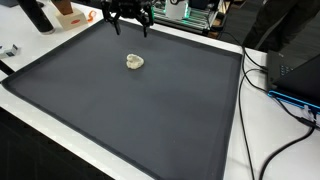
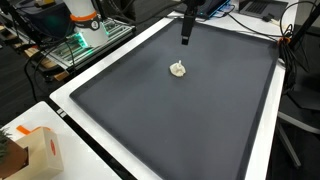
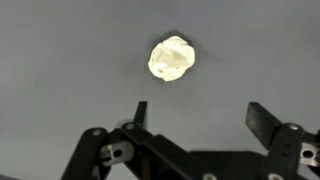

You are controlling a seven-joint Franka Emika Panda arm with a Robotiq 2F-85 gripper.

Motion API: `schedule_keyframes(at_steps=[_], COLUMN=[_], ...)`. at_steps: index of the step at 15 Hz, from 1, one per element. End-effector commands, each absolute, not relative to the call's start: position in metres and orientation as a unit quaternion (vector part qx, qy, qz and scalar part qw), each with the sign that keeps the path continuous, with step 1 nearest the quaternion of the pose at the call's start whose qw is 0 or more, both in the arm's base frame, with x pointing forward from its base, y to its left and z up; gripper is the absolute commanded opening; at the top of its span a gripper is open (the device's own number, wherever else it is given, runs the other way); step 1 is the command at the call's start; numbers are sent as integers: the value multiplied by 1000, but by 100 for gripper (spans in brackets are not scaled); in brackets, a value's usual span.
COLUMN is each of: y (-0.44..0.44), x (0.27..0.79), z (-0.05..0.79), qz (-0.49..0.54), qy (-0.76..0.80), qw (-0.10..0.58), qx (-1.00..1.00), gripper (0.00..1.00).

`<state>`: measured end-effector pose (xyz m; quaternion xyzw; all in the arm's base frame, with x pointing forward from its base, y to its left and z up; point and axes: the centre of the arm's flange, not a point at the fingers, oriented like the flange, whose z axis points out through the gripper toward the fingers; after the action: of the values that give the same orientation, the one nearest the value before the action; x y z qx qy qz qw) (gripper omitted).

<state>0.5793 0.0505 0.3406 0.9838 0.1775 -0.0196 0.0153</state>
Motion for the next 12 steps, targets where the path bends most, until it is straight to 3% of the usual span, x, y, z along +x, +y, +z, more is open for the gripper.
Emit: schedule_keyframes(at_steps=[1,12], y=[48,35], x=[571,560], z=[296,233], qz=[-29,-37], qy=[169,85], qw=[-10,4], qx=[985,996], gripper=[100,100])
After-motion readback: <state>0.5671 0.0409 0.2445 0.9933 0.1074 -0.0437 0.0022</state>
